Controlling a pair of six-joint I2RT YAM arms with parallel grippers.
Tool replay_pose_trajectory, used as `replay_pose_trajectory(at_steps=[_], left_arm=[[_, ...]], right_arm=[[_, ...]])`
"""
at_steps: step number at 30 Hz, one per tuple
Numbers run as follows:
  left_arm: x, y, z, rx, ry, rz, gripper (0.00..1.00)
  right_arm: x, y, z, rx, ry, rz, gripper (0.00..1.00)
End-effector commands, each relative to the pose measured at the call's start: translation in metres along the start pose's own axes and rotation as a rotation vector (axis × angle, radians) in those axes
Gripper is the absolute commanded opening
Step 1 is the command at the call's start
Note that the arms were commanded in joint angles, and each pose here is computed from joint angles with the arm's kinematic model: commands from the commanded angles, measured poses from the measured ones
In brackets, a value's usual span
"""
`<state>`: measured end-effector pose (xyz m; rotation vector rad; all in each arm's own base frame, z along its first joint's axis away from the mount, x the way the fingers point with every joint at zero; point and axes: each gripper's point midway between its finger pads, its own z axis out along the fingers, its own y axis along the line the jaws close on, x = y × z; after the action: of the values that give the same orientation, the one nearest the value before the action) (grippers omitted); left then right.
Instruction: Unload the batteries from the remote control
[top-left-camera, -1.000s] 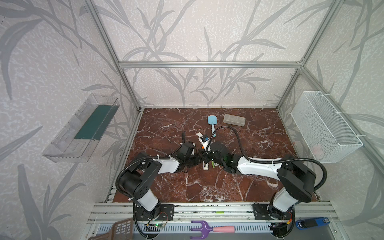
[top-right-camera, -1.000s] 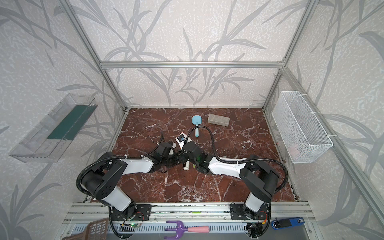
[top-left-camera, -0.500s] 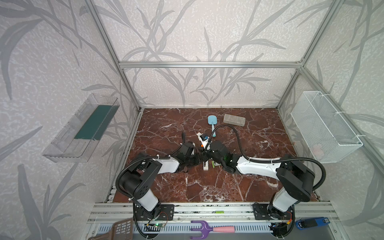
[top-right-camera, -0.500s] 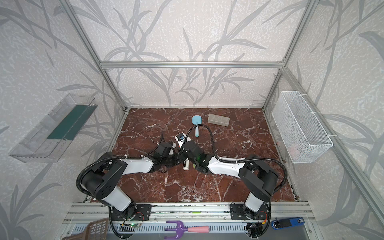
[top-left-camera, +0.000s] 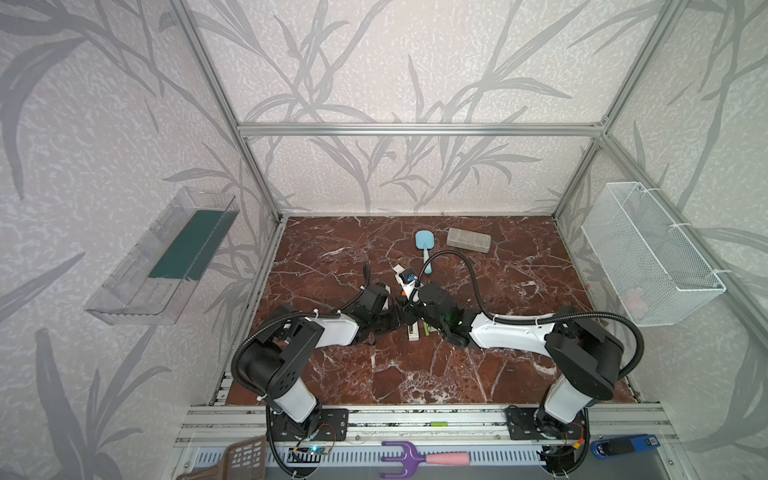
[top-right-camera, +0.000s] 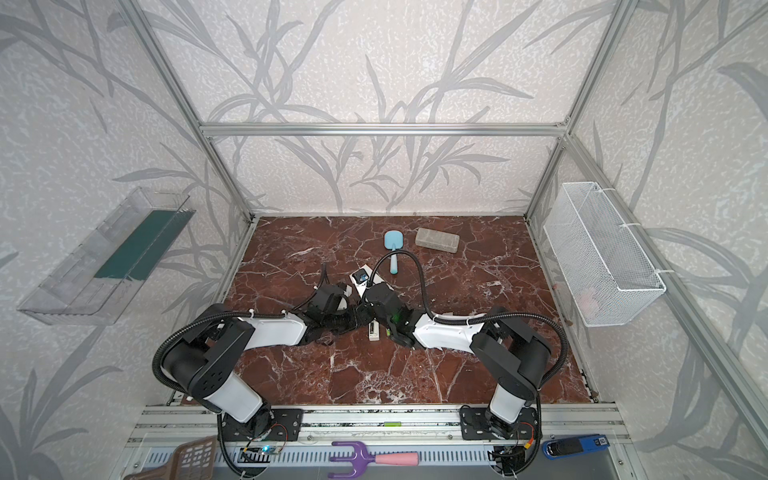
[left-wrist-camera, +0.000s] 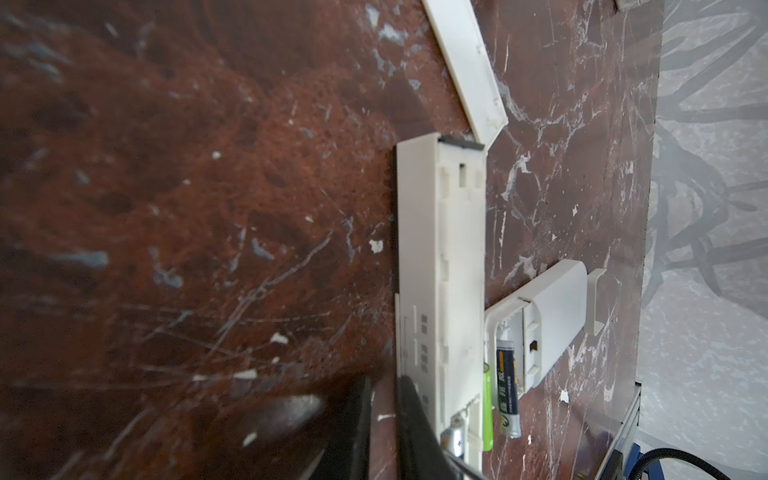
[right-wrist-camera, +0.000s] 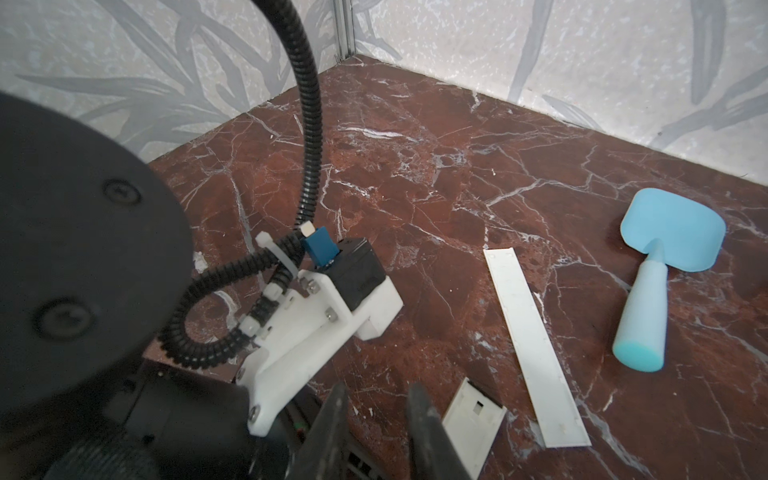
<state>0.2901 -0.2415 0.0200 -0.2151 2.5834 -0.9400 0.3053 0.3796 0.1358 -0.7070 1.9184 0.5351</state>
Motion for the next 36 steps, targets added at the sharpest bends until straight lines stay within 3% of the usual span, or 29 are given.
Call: replay_pose_trajectory(at_steps=[1,9,16,21,36], left_arm=[[0.028,0.035,0.006,-0.113,0.102,-0.033,0.18],[0.026,0.032,0.009,-0.082,0.101,-0.063,0.18],[-0.004,0.024,-0.004,0.125,0.025,-0.195,0.3],[-0.008,0.012,-0.003,0.196,0.034,-0.191,0.35],[-0.015,-0.007,0.003,0.273,0.062,-0.157,0.35]], right_arm=[[0.021,-0.004,0.006,0.026,0.052,-0.043,0.0],[0.032,0.005,0.009,0.028,0.084,-0.109,0.0],[0.036,0.003,0.006,0.034,0.088,-0.103,0.0],[0.037,0.003,0.006,0.033,0.083,-0.085,0.0],[0.037,0.005,0.005,0.02,0.083,-0.089,0.0]])
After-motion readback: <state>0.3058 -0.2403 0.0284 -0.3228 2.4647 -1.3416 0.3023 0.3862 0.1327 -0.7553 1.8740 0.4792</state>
